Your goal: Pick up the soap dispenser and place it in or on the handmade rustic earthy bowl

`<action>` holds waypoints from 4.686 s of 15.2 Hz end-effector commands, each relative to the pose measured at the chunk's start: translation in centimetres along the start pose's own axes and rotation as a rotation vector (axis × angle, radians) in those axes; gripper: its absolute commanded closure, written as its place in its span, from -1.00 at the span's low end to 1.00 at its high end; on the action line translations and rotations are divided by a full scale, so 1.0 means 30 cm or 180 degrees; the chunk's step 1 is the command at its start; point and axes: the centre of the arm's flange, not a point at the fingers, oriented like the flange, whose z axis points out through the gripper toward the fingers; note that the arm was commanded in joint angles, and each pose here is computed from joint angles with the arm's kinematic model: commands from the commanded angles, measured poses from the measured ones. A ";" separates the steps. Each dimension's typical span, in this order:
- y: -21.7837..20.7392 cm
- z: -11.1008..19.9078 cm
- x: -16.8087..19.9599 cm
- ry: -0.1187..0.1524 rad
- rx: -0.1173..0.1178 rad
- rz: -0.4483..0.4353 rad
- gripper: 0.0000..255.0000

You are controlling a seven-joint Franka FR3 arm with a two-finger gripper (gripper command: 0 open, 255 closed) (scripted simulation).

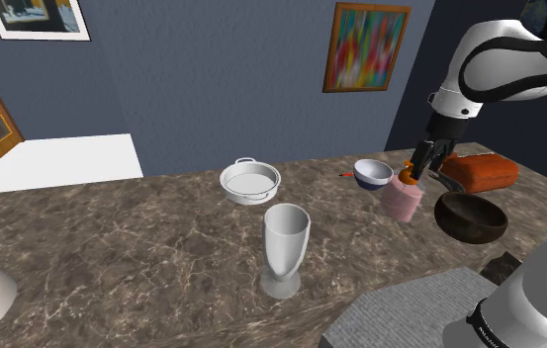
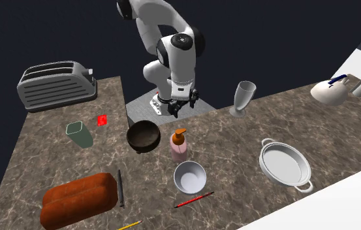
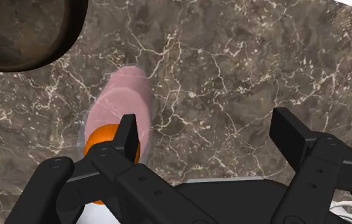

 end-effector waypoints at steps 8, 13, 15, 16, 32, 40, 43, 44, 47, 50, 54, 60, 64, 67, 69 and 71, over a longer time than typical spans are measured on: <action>0.246 0.223 0.047 0.0152 -0.0115 -0.0001 -1.00; 0.250 0.311 0.052 0.0152 -0.0115 -0.0001 -1.00; 0.251 0.356 0.054 0.0152 -0.0115 -0.0001 -1.00; 0.251 0.356 0.054 0.0152 -0.0115 -0.0001 -1.00; 0.251 0.356 0.054 0.0152 -0.0115 -0.0001 1.00; 0.243 0.233 0.050 0.0152 -0.0115 -0.0001 1.00; 0.240 0.180 0.048 0.0152 -0.0115 -0.0001 1.00; 0.238 0.163 0.048 0.0152 -0.0115 -0.0001 1.00; 0.235 0.110 0.046 0.0152 -0.0115 -0.0001 1.00; 0.231 0.057 0.045 0.0152 -0.0115 -0.0001 1.00; 0.227 -0.013 0.043 0.0152 -0.0115 -0.0001 1.00; 0.220 -0.118 0.039 0.0152 -0.0115 -0.0001 1.00; 0.215 -0.188 0.037 0.0152 -0.0115 -0.0001 1.00; 0.237 -0.217 -0.001 0.0152 -0.0115 -0.0001 1.00; 0.284 -0.222 -0.075 0.0152 -0.0115 -0.0001 1.00; 0.331 -0.228 -0.149 0.0152 -0.0115 -0.0001 1.00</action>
